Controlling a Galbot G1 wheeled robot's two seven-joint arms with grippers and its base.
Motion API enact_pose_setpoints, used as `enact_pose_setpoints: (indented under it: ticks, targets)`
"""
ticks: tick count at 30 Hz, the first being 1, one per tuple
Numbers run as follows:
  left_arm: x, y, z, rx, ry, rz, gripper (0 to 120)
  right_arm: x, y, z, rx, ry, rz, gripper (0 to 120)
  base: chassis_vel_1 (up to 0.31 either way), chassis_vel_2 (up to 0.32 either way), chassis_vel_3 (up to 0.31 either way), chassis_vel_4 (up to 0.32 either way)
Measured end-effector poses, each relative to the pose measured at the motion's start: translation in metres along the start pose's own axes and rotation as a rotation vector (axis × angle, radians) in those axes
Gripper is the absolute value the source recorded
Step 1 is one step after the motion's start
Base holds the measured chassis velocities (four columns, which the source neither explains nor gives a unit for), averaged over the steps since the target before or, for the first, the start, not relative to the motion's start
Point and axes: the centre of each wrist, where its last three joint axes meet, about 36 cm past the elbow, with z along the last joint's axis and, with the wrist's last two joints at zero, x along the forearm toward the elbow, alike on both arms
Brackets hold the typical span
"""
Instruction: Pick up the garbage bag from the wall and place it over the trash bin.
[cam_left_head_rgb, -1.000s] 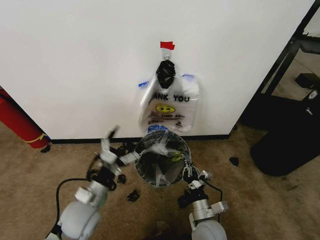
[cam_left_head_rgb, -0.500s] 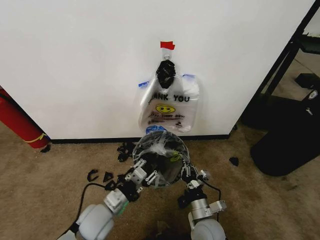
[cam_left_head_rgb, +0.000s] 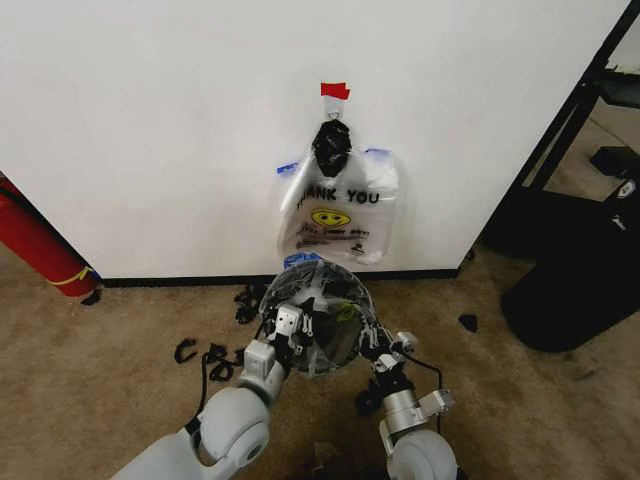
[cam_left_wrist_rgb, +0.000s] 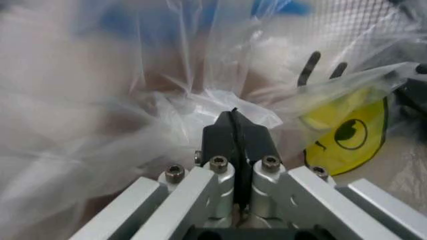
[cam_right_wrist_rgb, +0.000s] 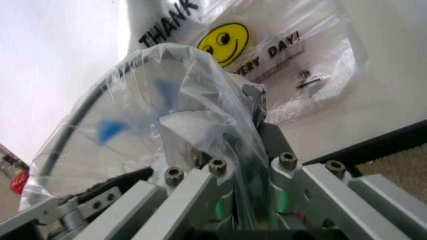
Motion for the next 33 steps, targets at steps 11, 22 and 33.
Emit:
enact_pose_setpoints:
  ticks: [11, 22, 33]
  targets:
    - [-0.028, -0.017, -0.001, -0.078, 0.072, -0.084, 0, 0.006, 0.005, -0.002, 0.022, 0.013, -0.021, 1, 0.000, 0.000, 0.000, 0.000]
    - [-0.046, -0.015, -0.005, -0.152, 0.145, -0.135, 0, 0.011, 0.006, 0.000, 0.044, 0.007, -0.070, 1, 0.000, 0.000, 0.000, 0.000]
    - [-0.046, -0.010, -0.006, -0.198, 0.100, -0.117, 0, 0.015, 0.005, 0.001, 0.059, -0.009, -0.090, 1, 0.000, 0.000, 0.000, 0.000]
